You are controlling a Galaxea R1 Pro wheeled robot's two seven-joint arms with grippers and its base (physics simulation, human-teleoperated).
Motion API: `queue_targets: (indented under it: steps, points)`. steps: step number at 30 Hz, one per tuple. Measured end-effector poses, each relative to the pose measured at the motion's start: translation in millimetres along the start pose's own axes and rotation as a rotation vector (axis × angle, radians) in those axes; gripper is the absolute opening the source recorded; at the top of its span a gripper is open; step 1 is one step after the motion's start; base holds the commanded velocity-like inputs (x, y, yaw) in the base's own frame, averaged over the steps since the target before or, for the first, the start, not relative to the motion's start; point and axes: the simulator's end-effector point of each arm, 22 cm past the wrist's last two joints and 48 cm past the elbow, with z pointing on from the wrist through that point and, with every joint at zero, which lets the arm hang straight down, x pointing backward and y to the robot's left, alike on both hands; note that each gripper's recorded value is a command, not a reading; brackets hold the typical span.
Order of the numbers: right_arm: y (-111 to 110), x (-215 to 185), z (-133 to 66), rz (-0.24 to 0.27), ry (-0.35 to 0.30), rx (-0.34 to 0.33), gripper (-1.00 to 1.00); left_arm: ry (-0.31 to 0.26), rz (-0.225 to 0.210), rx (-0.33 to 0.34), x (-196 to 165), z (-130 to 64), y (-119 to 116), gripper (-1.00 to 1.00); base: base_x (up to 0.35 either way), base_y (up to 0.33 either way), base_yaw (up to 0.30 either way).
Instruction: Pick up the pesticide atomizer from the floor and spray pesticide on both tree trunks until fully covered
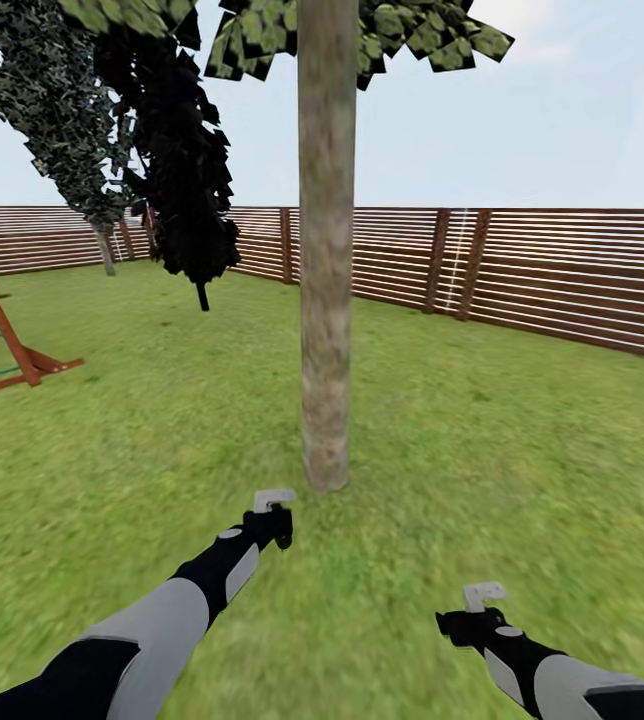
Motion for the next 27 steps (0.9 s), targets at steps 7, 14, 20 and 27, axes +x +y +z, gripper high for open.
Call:
queue_targets:
  steps: [7,14,20,27]
  points:
    - [17.5,4.0,0.1,0.0,0.005,-0.022,1.0,0.001,-0.001,0.0,0.7,0.0,0.2,-1.0,0.35,0.0,0.0]
    - [24.4,9.6,-0.3,0.001,0.012,-0.03,1.0,0.003,-0.003,-0.001,1.4,0.0,0.5,-1.0,0.35,0.0,0.0]
    - [21.3,10.0,-0.3,0.001,0.012,-0.015,1.0,0.003,-0.002,-0.001,1.8,0.0,0.3,-1.0,0.35,-0.003,0.0]
    - [14.3,9.5,-0.3,0.001,0.011,0.016,1.0,0.003,-0.002,-0.001,1.8,0.0,0.3,-1.0,0.35,-0.11,0.0]
